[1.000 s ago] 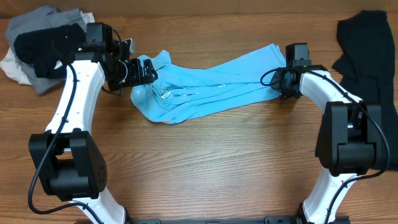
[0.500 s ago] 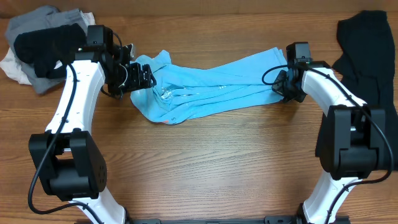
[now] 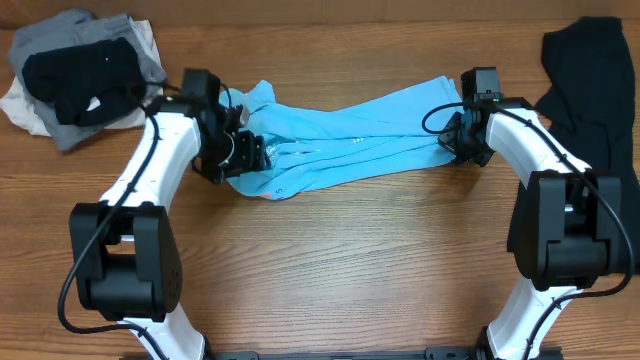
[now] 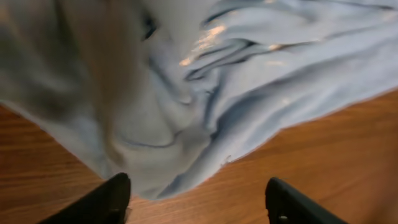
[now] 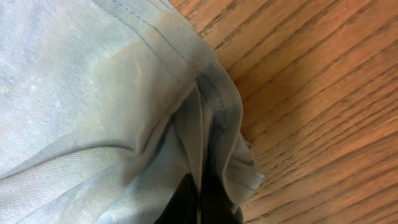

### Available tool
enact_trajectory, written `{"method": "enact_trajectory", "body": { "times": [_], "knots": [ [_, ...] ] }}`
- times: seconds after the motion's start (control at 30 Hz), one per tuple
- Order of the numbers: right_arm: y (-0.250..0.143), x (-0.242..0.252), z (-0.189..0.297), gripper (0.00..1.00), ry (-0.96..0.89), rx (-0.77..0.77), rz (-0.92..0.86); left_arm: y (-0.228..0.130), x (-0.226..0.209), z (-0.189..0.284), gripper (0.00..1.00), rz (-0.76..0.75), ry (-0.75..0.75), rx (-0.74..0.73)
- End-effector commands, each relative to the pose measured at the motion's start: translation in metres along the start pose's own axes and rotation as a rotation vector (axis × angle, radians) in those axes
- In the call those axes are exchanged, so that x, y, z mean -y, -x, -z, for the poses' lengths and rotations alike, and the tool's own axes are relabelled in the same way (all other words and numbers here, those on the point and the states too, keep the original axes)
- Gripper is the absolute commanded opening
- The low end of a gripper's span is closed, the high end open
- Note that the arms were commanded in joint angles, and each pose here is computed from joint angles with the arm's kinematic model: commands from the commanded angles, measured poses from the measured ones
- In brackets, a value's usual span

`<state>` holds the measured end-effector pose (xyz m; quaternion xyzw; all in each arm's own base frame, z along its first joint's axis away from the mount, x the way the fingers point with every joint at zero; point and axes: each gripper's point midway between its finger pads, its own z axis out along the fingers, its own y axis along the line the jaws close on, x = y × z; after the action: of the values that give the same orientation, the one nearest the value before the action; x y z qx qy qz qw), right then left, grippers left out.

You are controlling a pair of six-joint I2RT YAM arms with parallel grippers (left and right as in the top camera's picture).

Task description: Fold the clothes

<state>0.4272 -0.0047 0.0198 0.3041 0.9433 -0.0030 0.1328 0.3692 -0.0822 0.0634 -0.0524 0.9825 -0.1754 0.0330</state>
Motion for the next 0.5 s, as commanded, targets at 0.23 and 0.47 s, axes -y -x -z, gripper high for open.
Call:
{"method": "enact_trajectory", "body": {
  "times": [0.23, 0.47],
  "knots": [
    [0.017, -0.008, 0.022, 0.04, 0.038, 0.061, -0.021, 0.013, -0.030, -0.005, 0.67, 0.096, 0.151, 0.081],
    [0.016, -0.009, 0.022, 0.04, 0.047, 0.054, -0.021, 0.012, -0.037, -0.023, 0.05, 0.095, 0.160, 0.044]
  ]
}}
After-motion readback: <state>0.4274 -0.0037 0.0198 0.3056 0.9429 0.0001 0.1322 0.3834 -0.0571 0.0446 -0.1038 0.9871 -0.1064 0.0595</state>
